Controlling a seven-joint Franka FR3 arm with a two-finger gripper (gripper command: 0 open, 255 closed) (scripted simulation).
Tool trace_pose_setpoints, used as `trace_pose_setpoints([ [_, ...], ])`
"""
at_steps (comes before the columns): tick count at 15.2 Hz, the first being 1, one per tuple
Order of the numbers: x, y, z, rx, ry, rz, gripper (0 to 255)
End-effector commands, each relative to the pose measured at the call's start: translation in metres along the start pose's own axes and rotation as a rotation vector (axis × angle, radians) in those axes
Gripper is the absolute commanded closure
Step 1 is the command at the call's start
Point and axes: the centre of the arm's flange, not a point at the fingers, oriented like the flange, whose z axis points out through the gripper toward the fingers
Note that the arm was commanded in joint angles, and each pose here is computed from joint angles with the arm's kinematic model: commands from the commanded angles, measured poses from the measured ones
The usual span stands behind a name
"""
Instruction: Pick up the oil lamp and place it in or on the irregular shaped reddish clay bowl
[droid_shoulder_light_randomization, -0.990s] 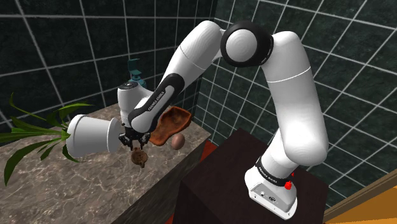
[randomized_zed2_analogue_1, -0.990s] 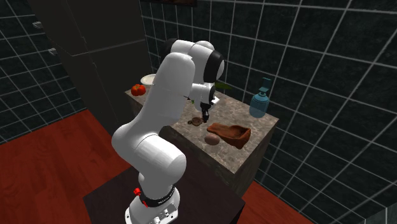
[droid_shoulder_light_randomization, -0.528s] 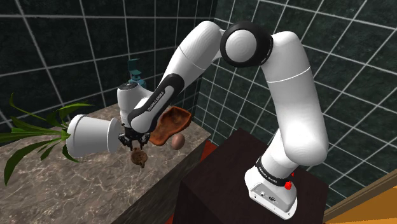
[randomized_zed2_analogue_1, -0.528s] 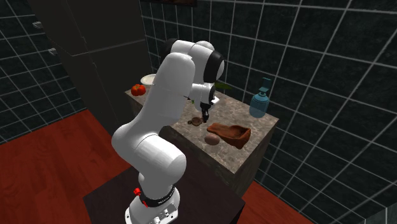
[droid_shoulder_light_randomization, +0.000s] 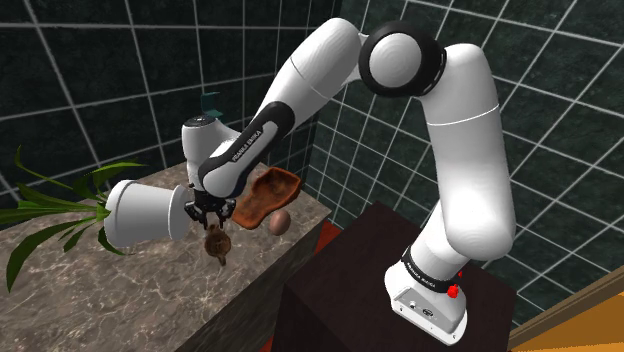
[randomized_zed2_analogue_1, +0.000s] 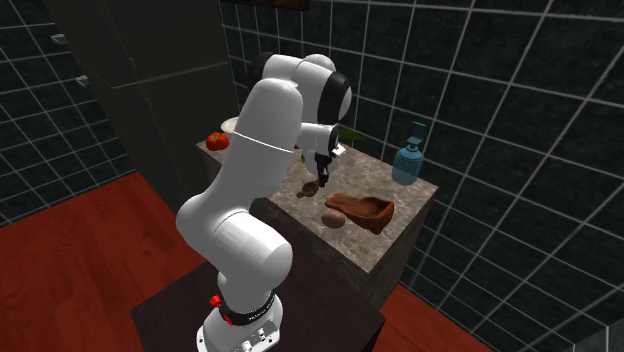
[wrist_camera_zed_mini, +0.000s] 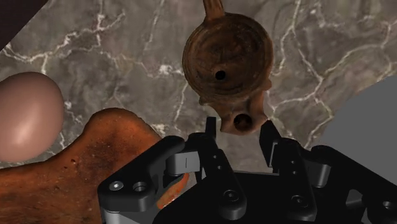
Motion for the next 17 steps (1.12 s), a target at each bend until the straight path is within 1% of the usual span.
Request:
trace_pose_setpoints([
  [1, 0.0, 0.0, -0.013, 0.0, 0.0, 0.0, 255],
  [10, -0.003, 0.001, -0.06, 0.0, 0.0, 0.0, 255],
  [11, -0.002, 0.001, -0.056, 0.0, 0.0, 0.0, 255],
  [12, -0.002, 0.001, -0.056, 0.0, 0.0, 0.0, 0],
  [16, 0.021, -0.003, -0.004, -0.048, -0.074, -0.043, 0],
  [17, 0.022, -0.003, 0.0, -0.051, -0.079, -0.046, 0],
])
